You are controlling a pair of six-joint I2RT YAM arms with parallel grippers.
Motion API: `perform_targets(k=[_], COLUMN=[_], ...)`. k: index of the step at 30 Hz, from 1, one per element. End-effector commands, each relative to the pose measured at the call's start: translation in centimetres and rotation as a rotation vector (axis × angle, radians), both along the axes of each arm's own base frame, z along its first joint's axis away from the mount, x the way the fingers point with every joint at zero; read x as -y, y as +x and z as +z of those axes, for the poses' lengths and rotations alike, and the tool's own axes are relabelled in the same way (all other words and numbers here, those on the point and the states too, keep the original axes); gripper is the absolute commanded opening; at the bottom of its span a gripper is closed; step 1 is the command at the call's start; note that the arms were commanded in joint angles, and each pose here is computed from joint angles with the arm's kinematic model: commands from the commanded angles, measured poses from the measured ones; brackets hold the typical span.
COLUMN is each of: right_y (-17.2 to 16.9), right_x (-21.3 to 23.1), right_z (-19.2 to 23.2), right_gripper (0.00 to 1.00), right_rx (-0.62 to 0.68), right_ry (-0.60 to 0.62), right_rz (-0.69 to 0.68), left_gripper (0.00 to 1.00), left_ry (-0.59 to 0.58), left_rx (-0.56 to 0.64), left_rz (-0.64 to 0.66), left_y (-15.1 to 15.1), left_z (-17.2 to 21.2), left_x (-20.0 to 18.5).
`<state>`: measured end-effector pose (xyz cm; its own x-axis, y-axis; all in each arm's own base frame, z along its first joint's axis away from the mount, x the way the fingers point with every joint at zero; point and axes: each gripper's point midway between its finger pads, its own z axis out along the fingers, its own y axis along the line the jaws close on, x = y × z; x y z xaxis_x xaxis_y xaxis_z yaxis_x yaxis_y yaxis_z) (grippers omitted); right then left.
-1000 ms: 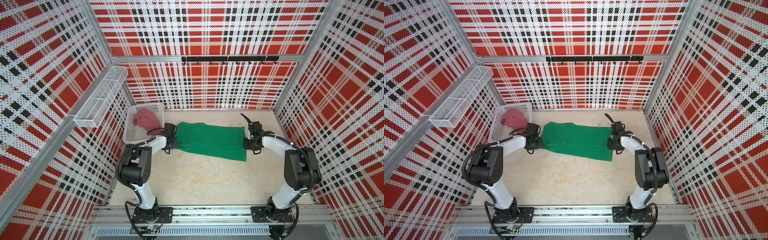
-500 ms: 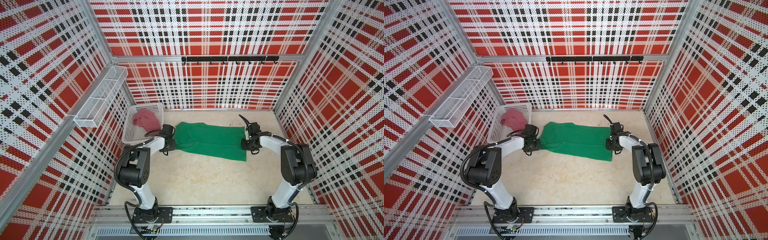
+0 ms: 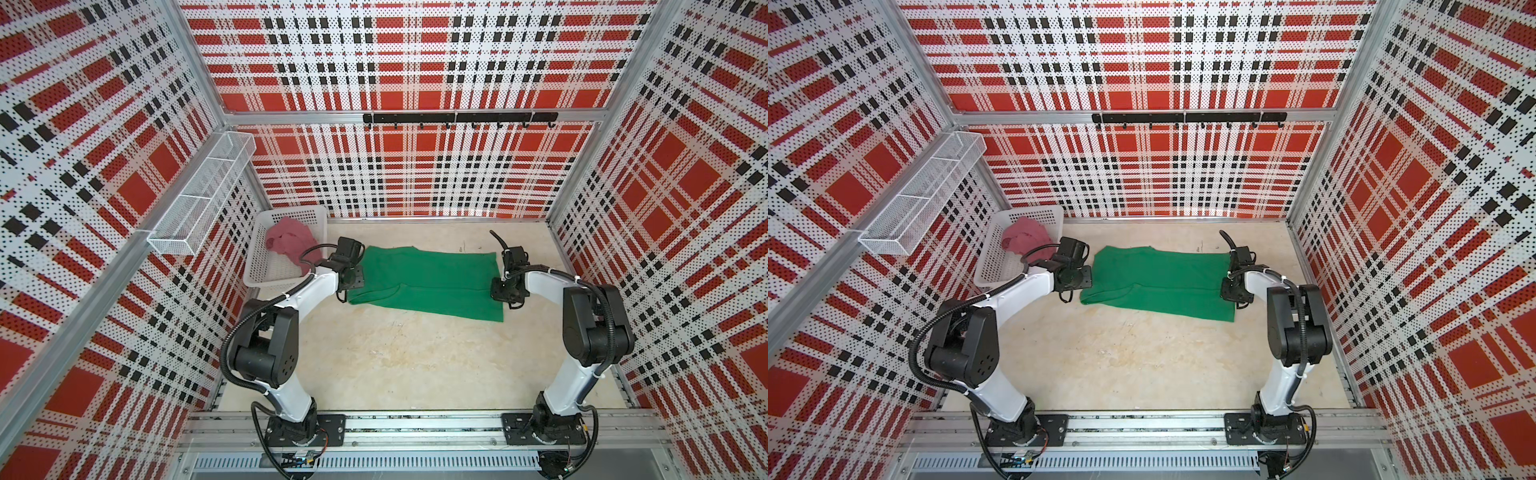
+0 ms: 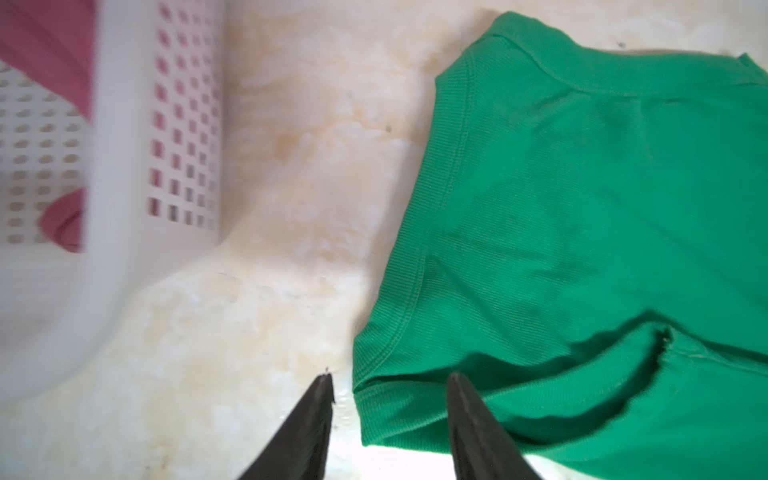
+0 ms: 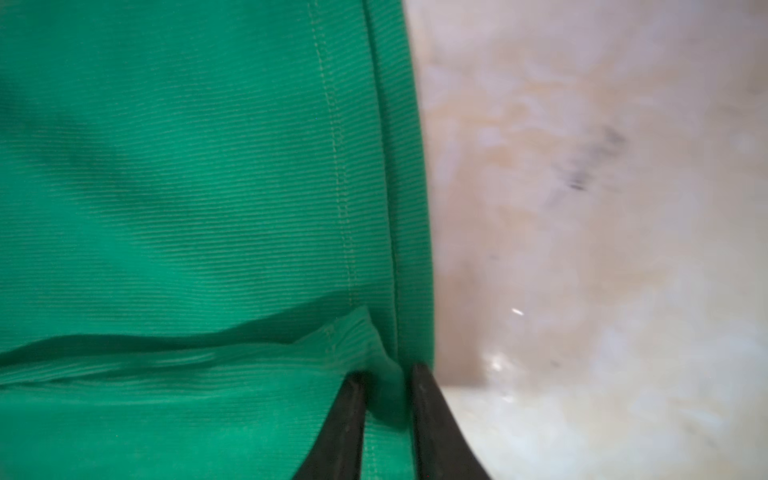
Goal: Fold and stack the tank tops
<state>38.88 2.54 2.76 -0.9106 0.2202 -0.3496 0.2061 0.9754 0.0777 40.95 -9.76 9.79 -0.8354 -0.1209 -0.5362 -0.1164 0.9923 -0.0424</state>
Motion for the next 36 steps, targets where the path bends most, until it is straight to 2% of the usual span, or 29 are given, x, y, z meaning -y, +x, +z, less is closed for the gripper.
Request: perform_targets(k=[1, 6, 11, 16, 20, 25, 30, 33, 36], right_y=[-0.4, 0.6, 1.3, 0.1, -2.6, -8.1, -16.0, -19.3, -18.5], right_x=[-0.3, -5.3, -7.4, -7.6, -7.8, -9.4, -11.9, -14.2, -15.5], right_z=[2.5, 3.3, 1.3, -0.6, -1.9, -3.2, -4.2, -2.9, 0.8], right_gripper=[0.24, 0.24, 0.23, 0.22, 0.22, 0.23, 0.24, 0.27, 0.33], right_rx=[0.047, 0.086, 0.065, 0.025, -0.024, -0.118, -0.269, -0.311, -0.229], right_ry=[-0.008, 0.067, 0.107, 0.112, 0.125, 0.139, 0.18, 0.274, 0.337], right_rz=[0.008, 0.122, 0.157, 0.158, 0.149, 0.154, 0.174, 0.215, 0.252], left_gripper=[0.47, 0.43, 0.41, 0.4, 0.4, 0.42, 0.44, 0.47, 0.5], left_ry=[-0.102, -0.28, -0.323, -0.314, -0.299, -0.276, -0.242, -0.212, -0.201], left_rx=[0.041, 0.064, 0.031, 0.002, -0.023, -0.043, -0.079, -0.09, -0.048], left_rz=[-0.058, -0.182, -0.23, -0.197, -0.187, -0.192, -0.227, -0.256, -0.264], left_y=[0.7, 2.3, 3.1, 3.8, 4.1, 4.2, 3.2, 2.3, 3.3], left_z=[1.8, 0.9, -2.6, -5.7, -7.6, -8.8, -9.5, -9.0, -6.5], left_x=[4.6, 13.3, 17.9, 17.5, 16.8, 15.7, 14.7, 14.1, 13.4])
